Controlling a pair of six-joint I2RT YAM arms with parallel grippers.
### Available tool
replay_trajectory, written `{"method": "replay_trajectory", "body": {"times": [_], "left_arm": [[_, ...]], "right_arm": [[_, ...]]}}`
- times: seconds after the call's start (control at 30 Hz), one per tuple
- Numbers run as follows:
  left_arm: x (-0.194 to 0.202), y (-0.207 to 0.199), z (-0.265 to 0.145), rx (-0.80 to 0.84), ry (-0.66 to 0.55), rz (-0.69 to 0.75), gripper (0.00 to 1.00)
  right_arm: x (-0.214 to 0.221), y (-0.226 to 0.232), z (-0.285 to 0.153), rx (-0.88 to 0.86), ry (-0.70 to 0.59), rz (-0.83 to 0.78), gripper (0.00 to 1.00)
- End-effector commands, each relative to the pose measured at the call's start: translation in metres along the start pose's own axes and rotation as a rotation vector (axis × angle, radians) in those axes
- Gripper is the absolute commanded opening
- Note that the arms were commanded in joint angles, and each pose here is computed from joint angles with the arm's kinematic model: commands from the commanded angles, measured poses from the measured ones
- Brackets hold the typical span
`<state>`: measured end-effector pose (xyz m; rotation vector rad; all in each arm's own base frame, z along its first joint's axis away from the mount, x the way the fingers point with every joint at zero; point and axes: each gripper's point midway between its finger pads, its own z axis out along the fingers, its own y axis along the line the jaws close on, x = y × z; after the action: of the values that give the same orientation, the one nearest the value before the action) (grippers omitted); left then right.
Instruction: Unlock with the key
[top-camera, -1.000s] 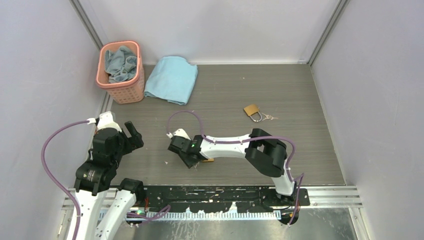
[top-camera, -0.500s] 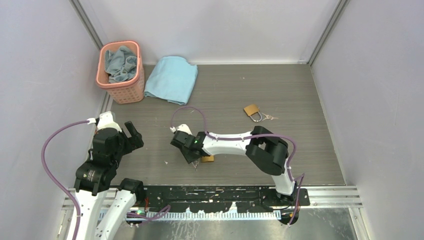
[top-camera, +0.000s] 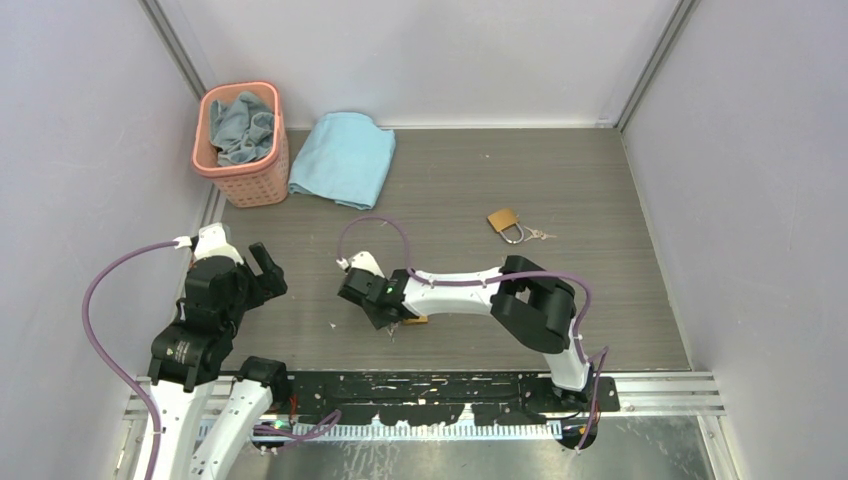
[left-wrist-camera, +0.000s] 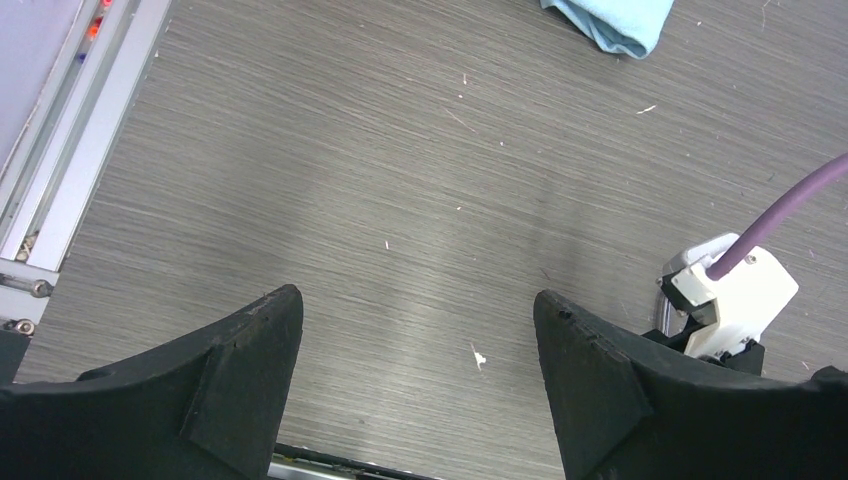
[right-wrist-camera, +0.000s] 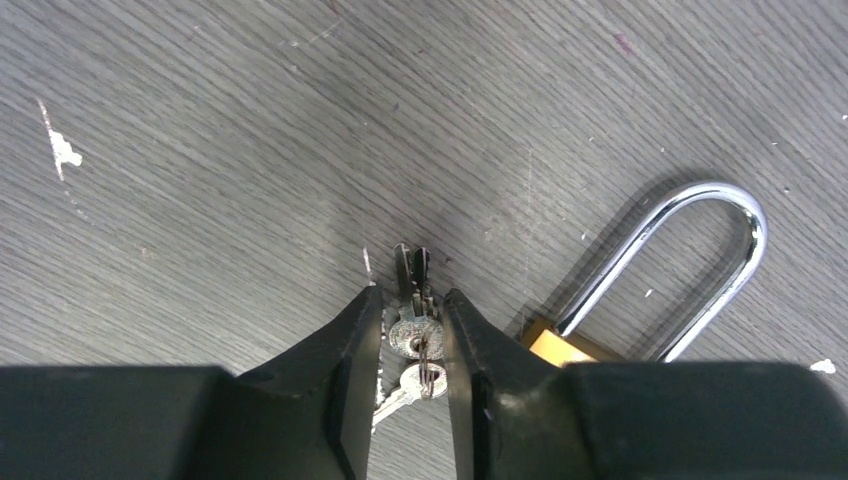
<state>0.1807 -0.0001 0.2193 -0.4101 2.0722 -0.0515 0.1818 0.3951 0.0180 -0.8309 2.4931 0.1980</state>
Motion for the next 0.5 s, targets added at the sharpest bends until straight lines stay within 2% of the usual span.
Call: {"method": "replay_trajectory", "body": {"times": [0.0,0.33,0.47], "left_arm": [[-0.011,-0.005,-0.001,0.022,-0.050,-0.009,0.85],[-0.011,-0.004,-0.001,0.019,-0.050,-0.009,0.85],[-0.011,-0.004,-0.001,0.020,-0.051,-0.009,0.85]], "right_arm": [[0.052,-0.021,0.008,0.092,0.152,-0.102,0.31],[0.057,-0.018,0.029,0.075,0.158,-0.089,0.14],[0.053,-0.020,0.030,0.070,0.134,-0.079,0.01]]}}
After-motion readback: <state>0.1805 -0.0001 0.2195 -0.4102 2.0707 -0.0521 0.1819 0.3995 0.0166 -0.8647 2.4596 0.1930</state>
